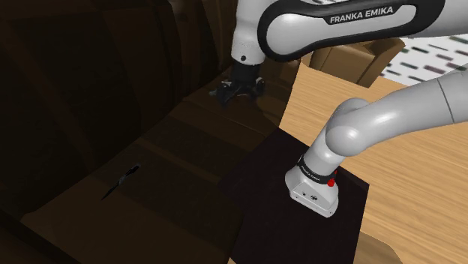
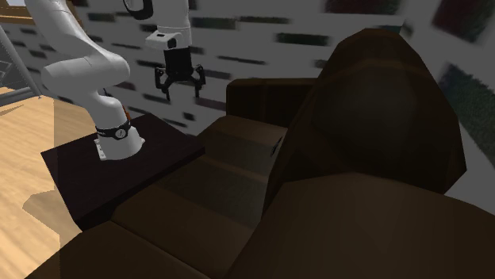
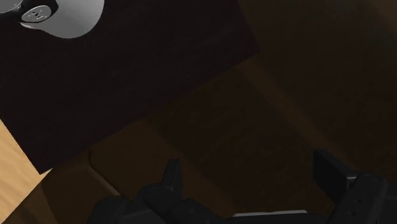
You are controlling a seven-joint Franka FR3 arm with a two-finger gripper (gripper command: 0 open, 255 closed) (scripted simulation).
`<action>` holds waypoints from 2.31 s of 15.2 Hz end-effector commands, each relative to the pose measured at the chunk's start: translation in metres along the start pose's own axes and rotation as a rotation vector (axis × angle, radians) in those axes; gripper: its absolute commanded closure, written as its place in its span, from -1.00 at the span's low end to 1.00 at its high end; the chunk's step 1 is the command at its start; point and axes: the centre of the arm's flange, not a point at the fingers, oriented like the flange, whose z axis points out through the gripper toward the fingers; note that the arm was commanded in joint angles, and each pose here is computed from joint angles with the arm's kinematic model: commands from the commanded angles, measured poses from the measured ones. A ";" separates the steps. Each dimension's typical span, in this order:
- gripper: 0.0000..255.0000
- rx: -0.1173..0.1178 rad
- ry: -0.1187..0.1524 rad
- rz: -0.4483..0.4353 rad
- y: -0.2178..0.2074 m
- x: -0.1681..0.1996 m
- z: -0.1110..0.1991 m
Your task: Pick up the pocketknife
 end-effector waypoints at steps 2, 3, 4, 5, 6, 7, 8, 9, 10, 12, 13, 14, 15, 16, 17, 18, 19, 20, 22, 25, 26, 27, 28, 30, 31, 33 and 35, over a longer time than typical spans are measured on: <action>-1.00 0.010 -0.001 0.079 -0.033 -0.009 0.023; -1.00 0.013 -0.001 0.104 -0.044 -0.011 0.030; -1.00 0.016 -0.002 0.128 -0.055 -0.013 0.037; -1.00 0.018 -0.002 0.153 -0.065 -0.014 0.044; -1.00 0.021 -0.002 0.178 -0.076 -0.016 0.050; -1.00 0.024 -0.003 0.203 -0.087 -0.017 0.057; -1.00 0.027 -0.003 0.227 -0.098 -0.017 0.064; -1.00 0.030 -0.003 0.252 -0.109 -0.018 0.071; -1.00 0.032 -0.003 0.277 -0.120 -0.018 0.078; -1.00 0.038 -0.004 0.326 -0.141 -0.017 0.091; -1.00 0.041 -0.004 0.351 -0.152 -0.017 0.098; -1.00 0.043 -0.004 0.376 -0.163 -0.016 0.105; -1.00 0.046 -0.005 0.401 -0.174 -0.015 0.111; -1.00 0.049 -0.005 0.425 -0.185 -0.013 0.118; -1.00 0.052 -0.005 0.450 -0.196 -0.012 0.124; -1.00 0.054 -0.006 0.475 -0.207 -0.010 0.131; -1.00 0.057 -0.006 0.500 -0.218 -0.008 0.138; -1.00 0.060 -0.006 0.524 -0.229 -0.005 0.144; -1.00 0.065 -0.007 0.574 -0.250 0.001 0.157; -1.00 0.074 -0.007 0.648 -0.282 0.011 0.176; -1.00 0.077 -0.008 0.673 -0.292 0.015 0.182; -1.00 0.079 -0.008 0.697 -0.302 0.020 0.189; -1.00 0.082 -0.008 0.722 -0.313 0.024 0.195; -1.00 0.088 -0.009 0.772 -0.333 0.034 0.207; -1.00 0.090 -0.009 0.796 -0.343 0.039 0.214; -1.00 0.094 -0.009 0.832 -0.357 0.048 0.223; -1.00 0.094 -0.009 0.832 -0.358 0.048 0.233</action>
